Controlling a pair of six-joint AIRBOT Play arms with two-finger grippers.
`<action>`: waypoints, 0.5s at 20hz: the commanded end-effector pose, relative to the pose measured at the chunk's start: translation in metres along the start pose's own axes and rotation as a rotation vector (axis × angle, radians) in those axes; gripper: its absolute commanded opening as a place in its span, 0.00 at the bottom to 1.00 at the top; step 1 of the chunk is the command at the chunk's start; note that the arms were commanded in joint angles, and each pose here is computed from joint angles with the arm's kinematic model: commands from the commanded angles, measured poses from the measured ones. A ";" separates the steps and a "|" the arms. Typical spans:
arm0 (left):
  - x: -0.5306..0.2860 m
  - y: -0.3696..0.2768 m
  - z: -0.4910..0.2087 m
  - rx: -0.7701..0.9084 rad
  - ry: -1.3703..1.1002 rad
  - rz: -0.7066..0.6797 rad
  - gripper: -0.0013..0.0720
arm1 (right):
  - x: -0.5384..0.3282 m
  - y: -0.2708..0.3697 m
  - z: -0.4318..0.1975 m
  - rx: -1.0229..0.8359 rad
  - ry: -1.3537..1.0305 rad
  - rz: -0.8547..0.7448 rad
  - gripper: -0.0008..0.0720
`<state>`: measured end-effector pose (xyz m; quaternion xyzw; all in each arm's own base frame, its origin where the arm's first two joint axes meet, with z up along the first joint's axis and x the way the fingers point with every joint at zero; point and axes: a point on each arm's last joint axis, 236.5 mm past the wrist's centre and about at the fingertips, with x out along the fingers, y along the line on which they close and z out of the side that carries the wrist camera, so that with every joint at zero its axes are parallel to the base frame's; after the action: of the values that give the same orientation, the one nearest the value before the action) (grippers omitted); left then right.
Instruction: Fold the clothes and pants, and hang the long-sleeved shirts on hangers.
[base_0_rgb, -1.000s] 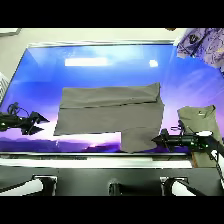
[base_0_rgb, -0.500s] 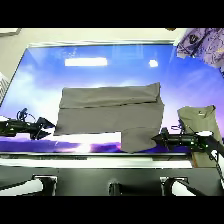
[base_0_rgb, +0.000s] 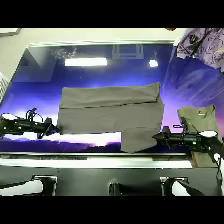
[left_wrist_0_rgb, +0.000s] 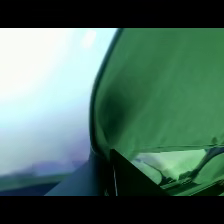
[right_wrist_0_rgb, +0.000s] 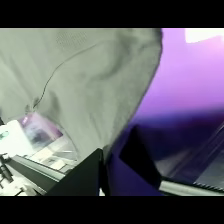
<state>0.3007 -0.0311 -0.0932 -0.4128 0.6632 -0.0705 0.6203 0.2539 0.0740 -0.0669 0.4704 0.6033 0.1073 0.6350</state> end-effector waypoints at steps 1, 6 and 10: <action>-0.015 -0.014 -0.006 -0.024 -0.023 -0.005 0.04 | -0.019 0.008 -0.014 -0.050 -0.024 -0.047 0.05; -0.063 -0.013 -0.037 -0.041 -0.098 0.142 0.03 | -0.059 0.032 -0.067 -0.105 -0.074 -0.108 0.05; -0.089 -0.018 -0.051 -0.060 -0.195 0.194 0.04 | -0.082 0.053 -0.101 -0.140 -0.171 -0.104 0.05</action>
<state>0.2664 -0.0158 -0.0192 -0.3758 0.6496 0.0077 0.6609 0.1938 0.0853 0.0239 0.4033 0.5721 0.0933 0.7080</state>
